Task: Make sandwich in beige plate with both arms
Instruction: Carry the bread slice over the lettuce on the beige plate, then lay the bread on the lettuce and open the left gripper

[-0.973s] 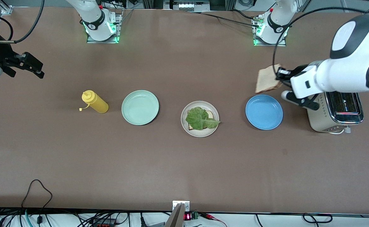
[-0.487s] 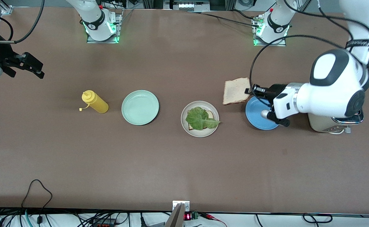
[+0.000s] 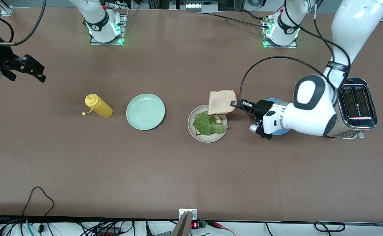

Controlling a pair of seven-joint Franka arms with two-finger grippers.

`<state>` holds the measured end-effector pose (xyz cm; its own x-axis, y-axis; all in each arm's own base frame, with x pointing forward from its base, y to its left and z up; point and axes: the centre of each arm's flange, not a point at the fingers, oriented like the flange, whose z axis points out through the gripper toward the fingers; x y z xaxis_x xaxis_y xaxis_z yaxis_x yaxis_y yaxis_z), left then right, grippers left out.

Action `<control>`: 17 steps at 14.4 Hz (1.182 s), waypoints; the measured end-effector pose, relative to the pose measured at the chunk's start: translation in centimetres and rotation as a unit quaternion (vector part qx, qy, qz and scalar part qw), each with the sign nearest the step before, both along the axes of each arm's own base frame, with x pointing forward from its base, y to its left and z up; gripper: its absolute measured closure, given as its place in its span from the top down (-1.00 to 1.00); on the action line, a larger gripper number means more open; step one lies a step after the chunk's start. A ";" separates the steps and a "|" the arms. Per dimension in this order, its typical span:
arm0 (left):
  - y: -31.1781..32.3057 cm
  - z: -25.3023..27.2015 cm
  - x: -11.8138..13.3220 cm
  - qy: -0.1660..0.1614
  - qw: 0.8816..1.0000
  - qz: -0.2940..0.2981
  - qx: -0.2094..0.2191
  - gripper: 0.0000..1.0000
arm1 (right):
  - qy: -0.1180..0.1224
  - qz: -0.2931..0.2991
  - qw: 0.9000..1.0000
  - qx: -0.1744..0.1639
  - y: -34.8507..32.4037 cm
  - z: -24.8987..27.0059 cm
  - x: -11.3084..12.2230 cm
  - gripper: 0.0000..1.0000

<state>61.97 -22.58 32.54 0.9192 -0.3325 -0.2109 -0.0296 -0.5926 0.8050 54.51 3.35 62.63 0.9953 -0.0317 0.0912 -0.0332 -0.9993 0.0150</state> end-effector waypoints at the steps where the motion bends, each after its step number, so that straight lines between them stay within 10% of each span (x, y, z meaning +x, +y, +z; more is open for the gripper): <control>1: 0.1 -1.0 0.4 -0.012 1.000 0.009 -0.011 -0.82 | 0.000 0.000 1.000 0.000 0.0 0.0 0.0 1.00; 10: -0.9 -9.7 -0.3 -0.071 0.989 0.012 -0.127 -0.82 | 0.000 0.000 1.000 0.000 0.0 -0.1 0.1 1.00; 17: -0.7 -14.7 -0.4 -0.102 0.986 0.020 -0.133 -0.82 | -0.001 0.000 1.000 0.000 0.0 -0.2 0.1 1.00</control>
